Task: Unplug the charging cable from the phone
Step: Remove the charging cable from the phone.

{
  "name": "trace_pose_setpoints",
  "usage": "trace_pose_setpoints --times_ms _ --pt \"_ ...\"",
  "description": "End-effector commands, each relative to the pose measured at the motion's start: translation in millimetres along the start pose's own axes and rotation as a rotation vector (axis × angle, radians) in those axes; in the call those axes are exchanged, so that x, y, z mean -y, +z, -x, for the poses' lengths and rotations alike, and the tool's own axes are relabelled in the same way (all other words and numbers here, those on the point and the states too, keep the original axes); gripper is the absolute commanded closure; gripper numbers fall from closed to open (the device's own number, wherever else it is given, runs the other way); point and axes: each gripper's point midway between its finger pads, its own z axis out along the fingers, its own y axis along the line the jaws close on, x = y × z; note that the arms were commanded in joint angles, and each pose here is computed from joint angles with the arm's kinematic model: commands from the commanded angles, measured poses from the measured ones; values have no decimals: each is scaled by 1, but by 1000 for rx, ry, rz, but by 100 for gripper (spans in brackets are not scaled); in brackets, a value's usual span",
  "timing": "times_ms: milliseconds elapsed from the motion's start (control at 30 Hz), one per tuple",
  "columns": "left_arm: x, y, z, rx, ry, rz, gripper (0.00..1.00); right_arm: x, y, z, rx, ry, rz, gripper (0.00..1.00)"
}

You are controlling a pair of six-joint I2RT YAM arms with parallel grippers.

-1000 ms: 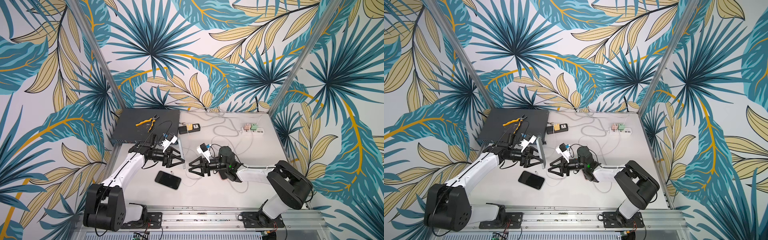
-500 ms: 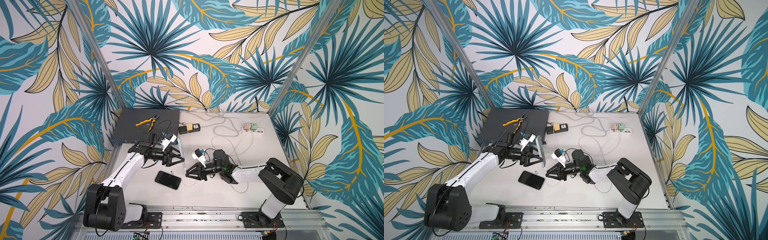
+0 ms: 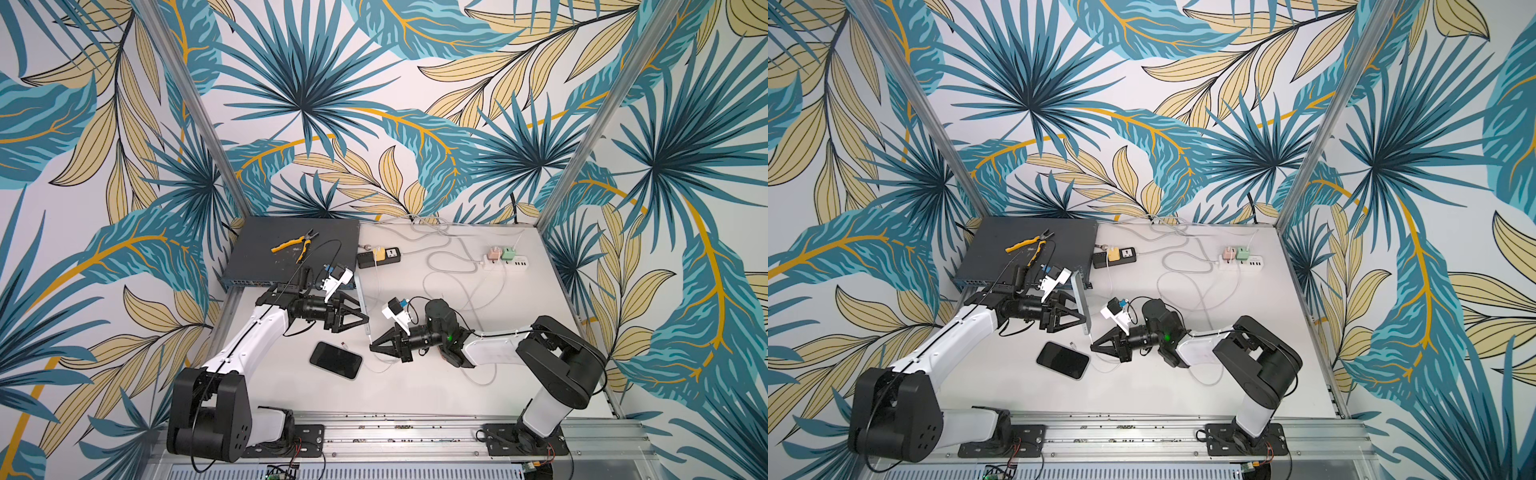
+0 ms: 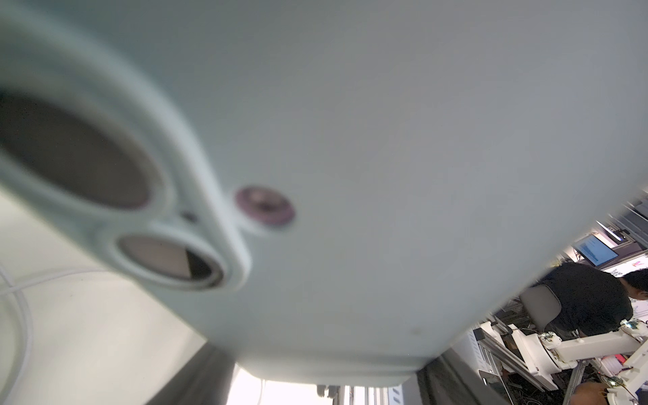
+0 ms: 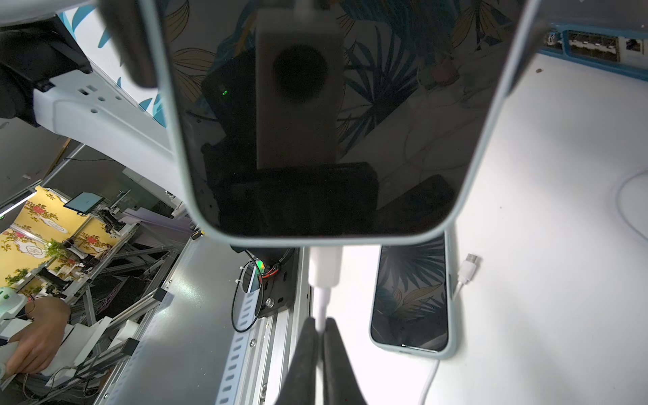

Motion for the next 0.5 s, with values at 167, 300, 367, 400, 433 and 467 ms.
trace_pose_setpoints --times_ms 167,300,367,400,433,467 --pt "12 -7 12 40 66 -26 100 1 -1 -14 -35 6 -9 95" --pt "13 -10 13 48 66 -30 100 6 -2 -14 -31 17 -40 95" --pt "14 -11 14 52 69 -31 100 10 -2 -14 -31 27 -59 94" --pt "14 -11 14 53 70 -30 100 14 -2 -13 -29 35 -76 94" --pt "14 -11 14 53 71 -30 100 16 -3 -13 -26 40 -92 94" --pt "14 -11 14 53 72 -29 100 18 -3 -12 -23 42 -105 93"
